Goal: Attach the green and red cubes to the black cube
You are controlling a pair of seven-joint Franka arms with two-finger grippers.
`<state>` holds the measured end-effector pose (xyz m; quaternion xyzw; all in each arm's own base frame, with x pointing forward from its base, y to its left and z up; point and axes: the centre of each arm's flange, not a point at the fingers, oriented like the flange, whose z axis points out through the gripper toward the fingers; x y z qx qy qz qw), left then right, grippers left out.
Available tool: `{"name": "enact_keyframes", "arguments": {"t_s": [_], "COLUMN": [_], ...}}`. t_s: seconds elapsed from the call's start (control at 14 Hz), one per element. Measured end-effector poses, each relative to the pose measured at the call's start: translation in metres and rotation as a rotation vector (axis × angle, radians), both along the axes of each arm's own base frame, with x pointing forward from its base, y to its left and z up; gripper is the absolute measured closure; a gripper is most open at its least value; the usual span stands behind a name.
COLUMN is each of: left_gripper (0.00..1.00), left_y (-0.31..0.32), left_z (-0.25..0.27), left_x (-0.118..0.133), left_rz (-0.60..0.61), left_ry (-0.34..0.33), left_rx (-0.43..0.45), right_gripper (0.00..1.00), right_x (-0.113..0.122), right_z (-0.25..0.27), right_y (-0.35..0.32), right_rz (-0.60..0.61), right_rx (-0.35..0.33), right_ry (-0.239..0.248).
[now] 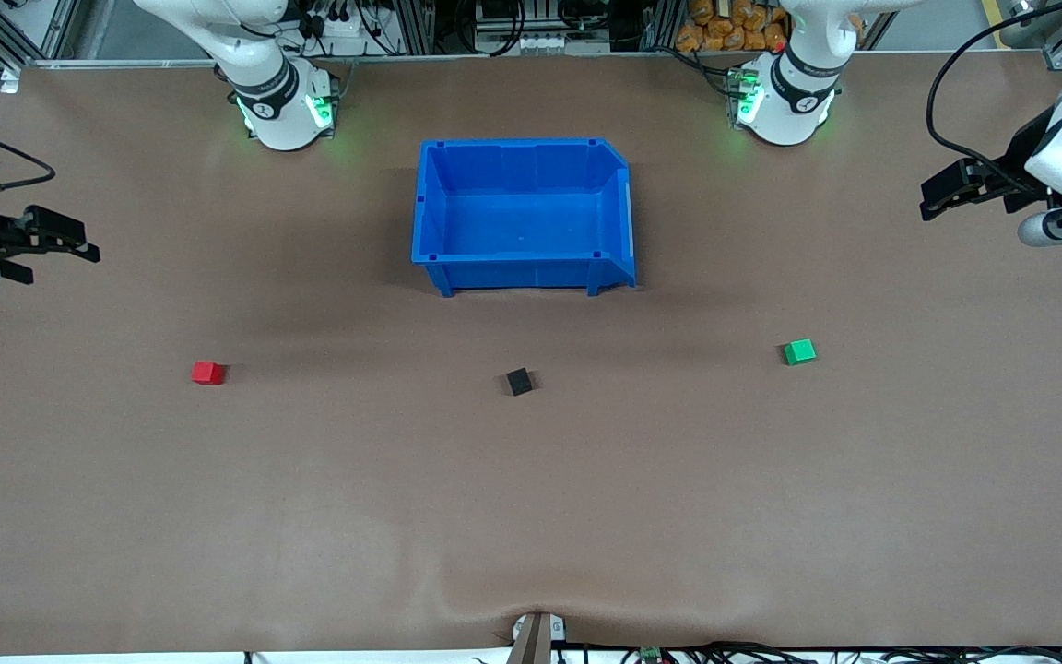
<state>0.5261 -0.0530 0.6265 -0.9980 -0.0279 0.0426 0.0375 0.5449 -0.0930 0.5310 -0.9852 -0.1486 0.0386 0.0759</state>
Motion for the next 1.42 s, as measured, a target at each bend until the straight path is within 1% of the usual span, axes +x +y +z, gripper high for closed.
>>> {"name": "enact_keyframes", "arguments": {"t_s": [0.28, 0.5, 0.71, 0.93, 1.0, 1.14, 1.28, 1.35, 1.42], "left_gripper": [0.0, 0.0, 0.0, 0.0, 0.0, 0.0, 0.0, 0.0, 0.0], "left_y": [0.0, -0.001, -0.002, -0.003, -0.003, -0.003, -0.003, -0.004, -0.004], "left_z": [-0.014, -0.038, -0.075, -0.115, -0.126, -0.15, -0.178, -0.192, -0.206], "left_x": [0.001, 0.007, 0.013, 0.022, 0.025, 0.033, 0.043, 0.049, 0.055], "left_rz": [0.0, -0.005, -0.012, -0.02, -0.021, -0.022, -0.024, -0.025, -0.022], "left_ry": [0.017, -0.005, -0.018, -0.05, -0.049, -0.03, -0.009, -0.007, -0.005], "left_rx": [0.002, -0.001, -0.003, -0.012, -0.014, -0.019, -0.026, -0.031, -0.036], "right_gripper": [0.0, 0.0, 0.0, 0.0, 0.0, 0.0, 0.0, 0.0, 0.0], "right_x": [-0.002, -0.004, -0.002, 0.007, 0.01, 0.012, 0.005, 0.001, -0.002], "right_z": [-0.042, -0.077, -0.12, -0.172, -0.188, -0.217, -0.244, -0.255, -0.264], "right_y": [-0.01, -0.011, -0.015, -0.026, -0.028, -0.029, -0.024, -0.02, -0.016], "right_rz": [0.084, 0.164, 0.267, 0.373, 0.394, 0.411, 0.411, 0.411, 0.401], "right_rx": [0.044, 0.05, 0.06, 0.078, 0.077, 0.057, 0.017, 0.004, -0.002], "right_ry": [-0.043, -0.074, -0.068, -0.051, -0.052, -0.077, -0.123, -0.136, -0.138]}}
